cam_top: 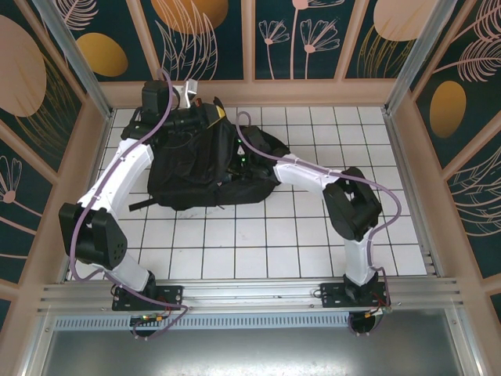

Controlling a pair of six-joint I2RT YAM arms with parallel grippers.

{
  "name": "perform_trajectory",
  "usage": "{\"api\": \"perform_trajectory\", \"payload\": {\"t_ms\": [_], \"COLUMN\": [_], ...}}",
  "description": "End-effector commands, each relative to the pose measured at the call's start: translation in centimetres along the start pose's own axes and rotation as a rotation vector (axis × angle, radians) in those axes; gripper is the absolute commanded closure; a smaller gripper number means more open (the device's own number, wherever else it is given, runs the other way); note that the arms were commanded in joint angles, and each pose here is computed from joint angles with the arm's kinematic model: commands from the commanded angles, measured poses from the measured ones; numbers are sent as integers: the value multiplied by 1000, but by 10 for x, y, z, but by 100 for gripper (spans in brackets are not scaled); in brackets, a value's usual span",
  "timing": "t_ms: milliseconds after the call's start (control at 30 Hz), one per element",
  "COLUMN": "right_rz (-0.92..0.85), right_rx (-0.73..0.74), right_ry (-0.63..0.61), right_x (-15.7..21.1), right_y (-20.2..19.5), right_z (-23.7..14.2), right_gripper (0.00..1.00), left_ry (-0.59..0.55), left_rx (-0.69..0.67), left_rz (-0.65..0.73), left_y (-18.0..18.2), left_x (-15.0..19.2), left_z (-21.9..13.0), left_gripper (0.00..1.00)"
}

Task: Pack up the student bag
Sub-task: Place the loose stationery in the student bag, then place the student bag at the center of the table.

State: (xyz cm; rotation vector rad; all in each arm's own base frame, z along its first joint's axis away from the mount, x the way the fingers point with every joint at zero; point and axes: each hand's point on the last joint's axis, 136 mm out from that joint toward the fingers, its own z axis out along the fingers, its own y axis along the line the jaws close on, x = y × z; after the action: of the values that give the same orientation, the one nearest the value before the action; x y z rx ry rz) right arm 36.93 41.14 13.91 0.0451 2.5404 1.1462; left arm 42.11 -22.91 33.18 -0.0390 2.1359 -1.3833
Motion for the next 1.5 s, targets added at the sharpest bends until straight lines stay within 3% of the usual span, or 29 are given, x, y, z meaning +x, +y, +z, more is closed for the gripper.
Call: {"api": "perform_trajectory", "payload": {"t_ms": [0, 167, 333, 533, 867, 1000, 1333, 1367, 1467], "right_rz": [-44, -103, -141, -183, -186, -179, -164, -169, -177], "right_rx": [-69, -90, -32, -1, 127, 93, 79, 83, 105], "right_ry": [-26, -161, -225, -315, -416, -425, -414, -412, -407], "right_x": [-14, -33, -37, -32, -18, -6, 15, 15, 15], "right_y": [27, 39, 24, 8, -32, -34, -44, -44, -45], "right_z": [-17, -74, -121, -171, -225, -236, -248, -249, -251], "right_gripper": [55, 35, 26, 27, 33, 34, 34, 34, 34], "left_ry": [-86, -81, -76, 2, 171, 258, 387, 385, 342], "left_rx": [132, 113, 96, 80, 24, -13, -98, -109, -172], "left_rz": [150, 147, 142, 154, 178, 190, 260, 251, 249], "left_y": [-55, -47, -40, -38, -23, -14, -7, -1, 13], "left_x": [-21, -16, -10, 19, 98, 134, 188, 191, 186], "left_z": [-20, -20, -20, -1, 38, 59, 99, 100, 100], "left_gripper": [100, 100, 100, 100, 100, 100, 100, 97, 73]}}
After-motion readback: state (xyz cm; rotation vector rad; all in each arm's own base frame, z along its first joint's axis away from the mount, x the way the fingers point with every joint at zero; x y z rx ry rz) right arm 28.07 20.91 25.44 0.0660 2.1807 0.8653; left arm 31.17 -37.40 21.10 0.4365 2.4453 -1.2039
